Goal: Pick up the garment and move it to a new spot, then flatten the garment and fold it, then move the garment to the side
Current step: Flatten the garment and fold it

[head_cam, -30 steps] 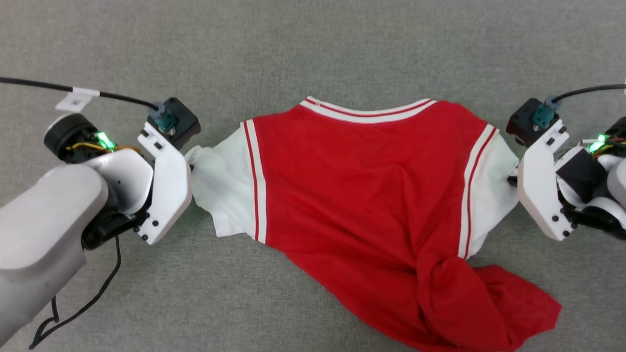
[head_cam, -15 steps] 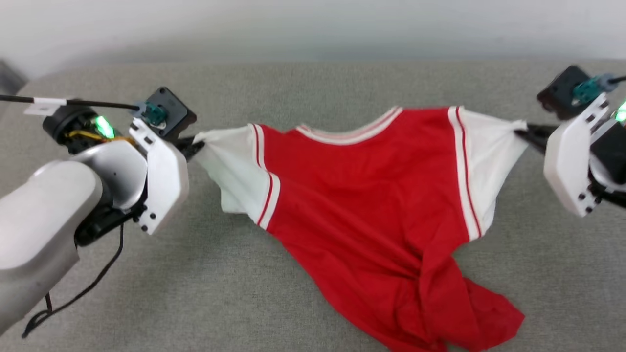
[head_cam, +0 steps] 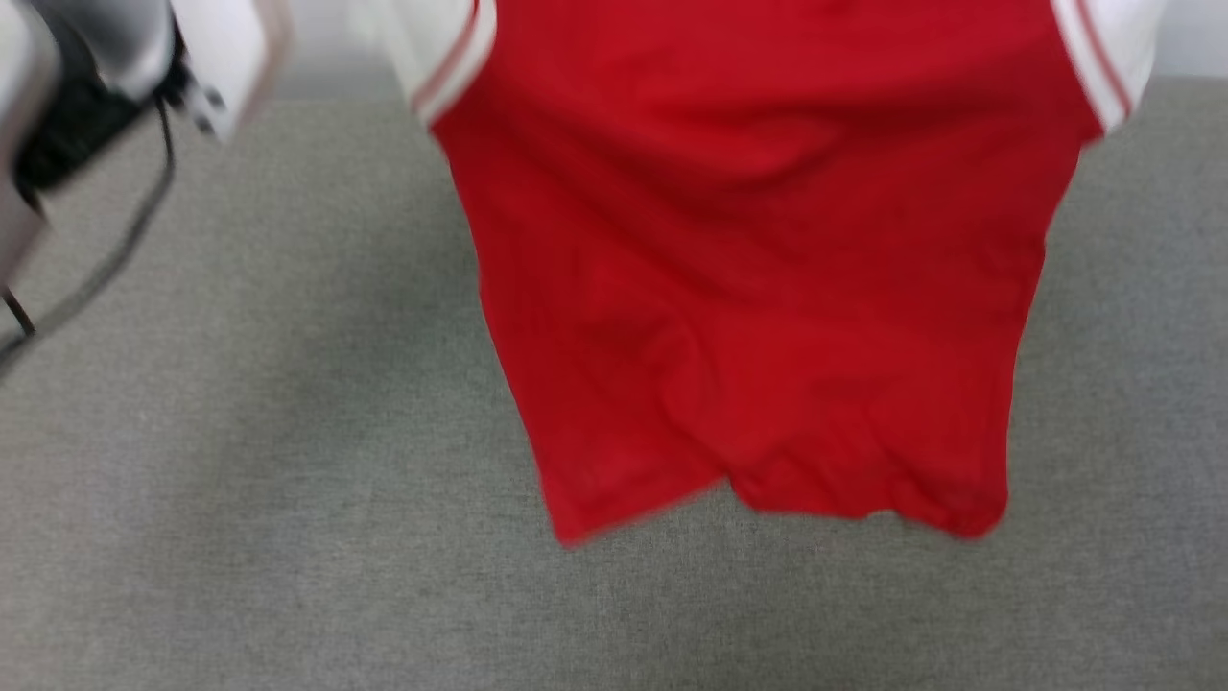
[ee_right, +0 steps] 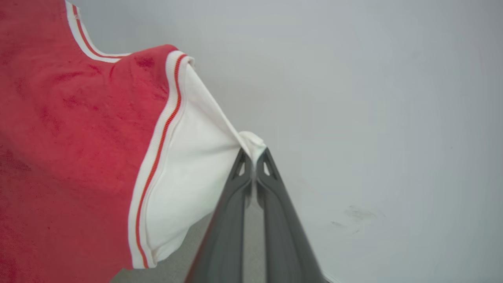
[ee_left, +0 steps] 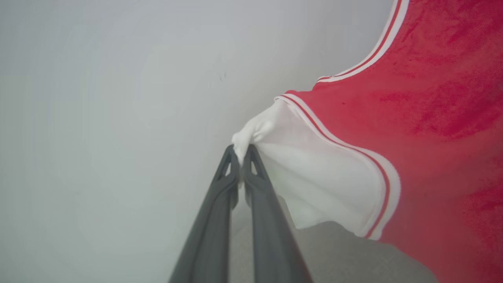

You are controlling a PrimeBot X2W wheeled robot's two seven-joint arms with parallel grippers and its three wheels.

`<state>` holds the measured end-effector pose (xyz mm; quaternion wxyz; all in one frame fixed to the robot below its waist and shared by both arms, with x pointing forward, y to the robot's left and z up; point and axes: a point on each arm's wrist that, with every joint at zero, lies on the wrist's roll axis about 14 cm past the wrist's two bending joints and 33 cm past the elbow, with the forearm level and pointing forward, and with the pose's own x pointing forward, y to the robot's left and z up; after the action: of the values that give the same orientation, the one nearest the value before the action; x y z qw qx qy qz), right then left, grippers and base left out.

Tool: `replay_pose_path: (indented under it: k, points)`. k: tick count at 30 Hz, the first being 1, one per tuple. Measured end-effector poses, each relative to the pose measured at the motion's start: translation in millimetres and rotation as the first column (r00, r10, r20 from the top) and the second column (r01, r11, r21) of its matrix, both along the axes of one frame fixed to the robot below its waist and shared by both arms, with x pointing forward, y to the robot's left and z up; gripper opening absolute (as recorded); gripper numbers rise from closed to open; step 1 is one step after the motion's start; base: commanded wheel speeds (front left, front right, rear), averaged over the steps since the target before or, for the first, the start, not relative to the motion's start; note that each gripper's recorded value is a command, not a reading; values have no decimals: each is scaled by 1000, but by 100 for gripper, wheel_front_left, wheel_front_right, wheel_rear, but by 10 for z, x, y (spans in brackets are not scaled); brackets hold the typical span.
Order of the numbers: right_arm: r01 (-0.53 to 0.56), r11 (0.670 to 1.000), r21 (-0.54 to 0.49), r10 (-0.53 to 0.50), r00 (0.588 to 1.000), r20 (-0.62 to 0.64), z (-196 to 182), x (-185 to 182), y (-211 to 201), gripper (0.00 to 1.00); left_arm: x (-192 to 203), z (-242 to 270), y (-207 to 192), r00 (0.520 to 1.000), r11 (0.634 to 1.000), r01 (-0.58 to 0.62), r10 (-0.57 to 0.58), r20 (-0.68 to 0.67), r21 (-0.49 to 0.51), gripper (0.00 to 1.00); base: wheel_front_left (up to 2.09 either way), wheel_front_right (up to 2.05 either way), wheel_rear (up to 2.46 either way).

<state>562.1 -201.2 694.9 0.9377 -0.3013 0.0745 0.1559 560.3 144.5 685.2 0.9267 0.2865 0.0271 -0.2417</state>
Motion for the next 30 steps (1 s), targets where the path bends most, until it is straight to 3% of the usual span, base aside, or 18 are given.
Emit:
replay_pose_path:
  k: [9,18,26,30]
  points:
    - [28,999,34,-35,978,207,637,654,61,0,737,604,50,967,998,-55,61,246,-34,0,0,0,0]
    - [29,999,30,-38,927,373,1056,1085,165,0,1163,903,148,926,991,-74,109,362,-109,0,0,0,0]
    - [17,999,33,-27,947,319,598,1374,228,0,1346,626,338,937,982,-108,153,315,-155,0,0,0,0]
    - [4,1000,17,-8,972,236,83,1432,235,0,1376,109,388,963,982,-127,156,221,-141,0,0,0,0]
